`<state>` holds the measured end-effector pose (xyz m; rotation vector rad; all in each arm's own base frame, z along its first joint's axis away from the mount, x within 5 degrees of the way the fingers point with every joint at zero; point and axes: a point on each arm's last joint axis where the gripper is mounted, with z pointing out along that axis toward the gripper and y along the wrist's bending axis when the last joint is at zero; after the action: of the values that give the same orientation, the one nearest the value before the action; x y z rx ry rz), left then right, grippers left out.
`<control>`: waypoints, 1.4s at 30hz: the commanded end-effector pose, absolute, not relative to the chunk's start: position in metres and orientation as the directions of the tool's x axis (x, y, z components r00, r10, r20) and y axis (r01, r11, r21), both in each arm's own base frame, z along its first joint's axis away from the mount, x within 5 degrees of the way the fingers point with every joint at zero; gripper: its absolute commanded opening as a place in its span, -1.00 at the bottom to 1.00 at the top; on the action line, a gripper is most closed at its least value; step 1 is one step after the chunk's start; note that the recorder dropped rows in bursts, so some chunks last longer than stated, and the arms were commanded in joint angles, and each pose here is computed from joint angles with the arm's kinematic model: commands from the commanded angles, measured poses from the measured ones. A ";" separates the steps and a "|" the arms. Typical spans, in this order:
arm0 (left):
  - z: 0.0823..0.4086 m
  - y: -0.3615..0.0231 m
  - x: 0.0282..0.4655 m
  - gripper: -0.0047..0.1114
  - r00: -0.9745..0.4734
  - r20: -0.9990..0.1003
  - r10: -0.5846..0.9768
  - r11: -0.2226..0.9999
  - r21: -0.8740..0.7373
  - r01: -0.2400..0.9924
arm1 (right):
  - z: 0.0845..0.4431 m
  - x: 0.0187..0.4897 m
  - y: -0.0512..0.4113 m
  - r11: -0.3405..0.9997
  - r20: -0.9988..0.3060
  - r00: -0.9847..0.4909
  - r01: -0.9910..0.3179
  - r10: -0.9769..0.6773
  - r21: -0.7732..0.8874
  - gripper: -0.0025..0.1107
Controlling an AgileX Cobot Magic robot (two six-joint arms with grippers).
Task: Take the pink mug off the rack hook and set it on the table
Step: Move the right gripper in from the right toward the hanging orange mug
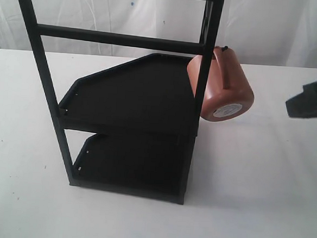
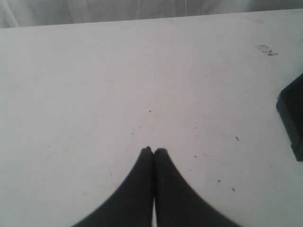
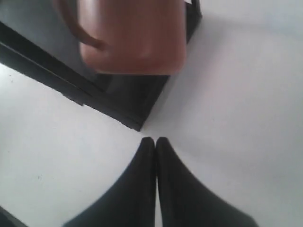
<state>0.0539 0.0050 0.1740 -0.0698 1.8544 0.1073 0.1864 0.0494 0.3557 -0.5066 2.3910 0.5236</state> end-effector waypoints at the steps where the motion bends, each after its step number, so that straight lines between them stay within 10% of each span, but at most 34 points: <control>1: 0.174 0.004 0.054 -0.92 -0.276 -0.961 0.001 0.995 0.029 -0.098 | 0.388 0.187 0.050 0.836 -0.737 -0.633 -0.519 -0.236 0.178 -0.96; 20: 0.174 0.004 0.054 -0.92 -0.276 -0.961 0.001 0.995 0.029 -0.098 | 0.382 0.216 0.075 0.598 -0.824 -0.483 -0.767 -0.296 0.234 -0.96; 42: 0.174 0.004 0.054 -0.92 -0.276 -0.961 0.001 0.995 0.029 -0.098 | 0.387 0.220 0.076 0.605 -0.861 -0.439 -0.768 -0.257 0.211 -0.96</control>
<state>0.0539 0.0050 0.1740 -0.0698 1.8544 0.1073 0.2197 0.0752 0.3859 -0.8080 2.0027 0.7659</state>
